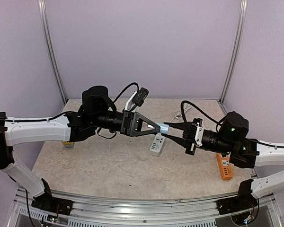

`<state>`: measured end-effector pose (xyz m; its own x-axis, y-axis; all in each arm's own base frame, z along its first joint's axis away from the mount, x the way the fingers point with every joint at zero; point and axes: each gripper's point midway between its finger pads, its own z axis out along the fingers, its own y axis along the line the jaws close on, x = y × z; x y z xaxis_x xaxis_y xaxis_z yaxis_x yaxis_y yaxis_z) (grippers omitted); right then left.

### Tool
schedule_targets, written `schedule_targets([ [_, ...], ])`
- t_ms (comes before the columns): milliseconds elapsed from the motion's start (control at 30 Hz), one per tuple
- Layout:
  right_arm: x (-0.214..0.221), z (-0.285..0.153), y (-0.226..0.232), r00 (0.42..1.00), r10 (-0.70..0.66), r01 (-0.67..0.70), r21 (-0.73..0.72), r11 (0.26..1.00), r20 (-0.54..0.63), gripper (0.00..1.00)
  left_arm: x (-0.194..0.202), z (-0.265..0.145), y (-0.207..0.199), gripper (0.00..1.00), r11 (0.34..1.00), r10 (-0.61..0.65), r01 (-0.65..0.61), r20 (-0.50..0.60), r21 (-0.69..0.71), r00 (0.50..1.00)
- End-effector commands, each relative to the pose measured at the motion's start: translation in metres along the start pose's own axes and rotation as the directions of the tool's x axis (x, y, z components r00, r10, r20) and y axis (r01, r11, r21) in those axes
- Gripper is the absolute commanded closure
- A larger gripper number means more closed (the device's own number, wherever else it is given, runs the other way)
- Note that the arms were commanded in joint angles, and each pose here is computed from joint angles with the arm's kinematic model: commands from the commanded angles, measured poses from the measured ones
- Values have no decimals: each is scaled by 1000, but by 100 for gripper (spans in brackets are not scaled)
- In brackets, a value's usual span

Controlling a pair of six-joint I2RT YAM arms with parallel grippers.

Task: Insert the plug
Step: Pass from the left arm to the right, then move the socket to the center of the board.

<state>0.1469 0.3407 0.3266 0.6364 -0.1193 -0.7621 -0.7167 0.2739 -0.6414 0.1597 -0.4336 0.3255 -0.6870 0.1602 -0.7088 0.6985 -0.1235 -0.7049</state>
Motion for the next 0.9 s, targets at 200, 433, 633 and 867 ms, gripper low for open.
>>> schedule_targets([
  [200,5,-17,-30,990,119,-105,166,980,-74,100,-8,-27,20,1,992,16,-6,77,-130,997],
  [433,26,-30,-49,963,197,-136,299,945,-185,100,-9,-51,59,1,943,-18,72,168,-325,986],
  [633,48,-49,-76,912,283,-121,467,876,-296,100,13,-88,147,1,670,-119,254,237,-698,964],
  [867,58,-70,-90,879,322,-78,561,824,-352,100,57,-87,203,1,474,-235,284,191,-833,953],
])
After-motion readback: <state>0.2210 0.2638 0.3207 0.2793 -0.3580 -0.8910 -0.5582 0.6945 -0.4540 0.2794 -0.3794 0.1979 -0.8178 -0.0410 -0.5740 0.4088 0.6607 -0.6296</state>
